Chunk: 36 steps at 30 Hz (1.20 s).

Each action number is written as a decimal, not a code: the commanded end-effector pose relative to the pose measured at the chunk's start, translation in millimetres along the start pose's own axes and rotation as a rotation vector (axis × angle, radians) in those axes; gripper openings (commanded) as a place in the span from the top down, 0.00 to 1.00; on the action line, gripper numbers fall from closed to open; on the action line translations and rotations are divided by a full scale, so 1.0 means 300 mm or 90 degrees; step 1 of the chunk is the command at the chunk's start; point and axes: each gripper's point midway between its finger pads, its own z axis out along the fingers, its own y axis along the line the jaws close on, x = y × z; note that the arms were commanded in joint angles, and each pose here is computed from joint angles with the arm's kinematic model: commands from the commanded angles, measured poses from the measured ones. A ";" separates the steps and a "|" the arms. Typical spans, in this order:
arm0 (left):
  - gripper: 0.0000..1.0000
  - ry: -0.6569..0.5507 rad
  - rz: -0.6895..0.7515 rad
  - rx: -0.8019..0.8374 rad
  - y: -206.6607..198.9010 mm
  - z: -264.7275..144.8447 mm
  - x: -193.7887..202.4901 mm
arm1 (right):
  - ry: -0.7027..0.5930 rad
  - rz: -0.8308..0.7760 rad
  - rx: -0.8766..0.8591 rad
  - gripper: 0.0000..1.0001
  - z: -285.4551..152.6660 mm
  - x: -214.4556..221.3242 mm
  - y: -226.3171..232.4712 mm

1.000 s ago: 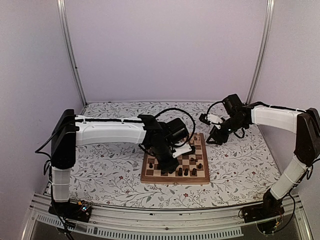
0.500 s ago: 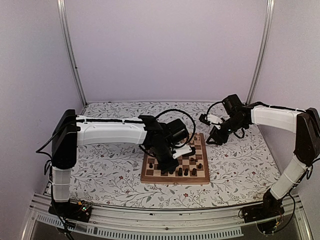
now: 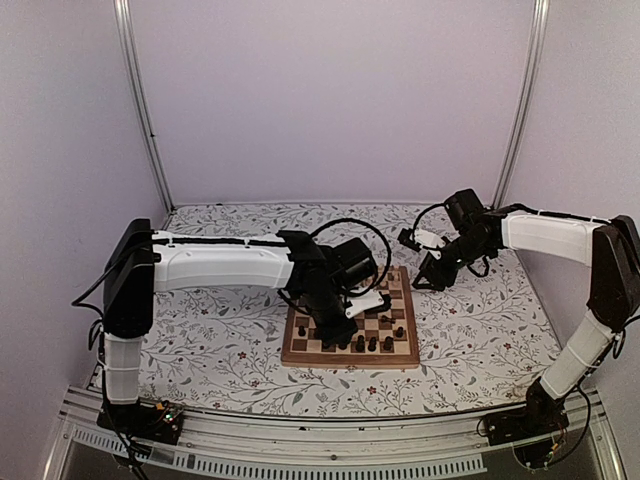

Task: Set up the chess pieces on the board
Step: Adjust the chess piece on the chessboard, then pick up the chess piece from the chessboard.

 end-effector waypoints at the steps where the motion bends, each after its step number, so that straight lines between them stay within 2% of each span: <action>1: 0.78 0.025 -0.009 0.004 0.012 0.022 0.024 | 0.002 0.010 -0.015 0.45 0.009 0.007 0.005; 8: 0.69 0.006 -0.006 -0.014 0.028 -0.001 -0.007 | -0.002 0.010 -0.027 0.44 0.006 0.003 0.015; 14: 0.66 -0.026 -0.004 -0.034 0.047 -0.048 -0.048 | -0.023 0.006 -0.085 0.45 0.000 -0.019 0.070; 21: 0.61 -0.122 -0.009 -0.065 0.089 -0.215 -0.124 | -0.035 -0.011 -0.126 0.50 0.012 -0.045 0.123; 29: 0.56 -0.270 -0.077 -0.118 0.188 -0.345 -0.190 | 0.014 -0.053 -0.163 0.54 0.105 -0.029 0.233; 36: 0.52 -0.318 -0.130 -0.126 0.251 -0.391 -0.163 | 0.049 -0.080 -0.167 0.53 0.159 -0.007 0.276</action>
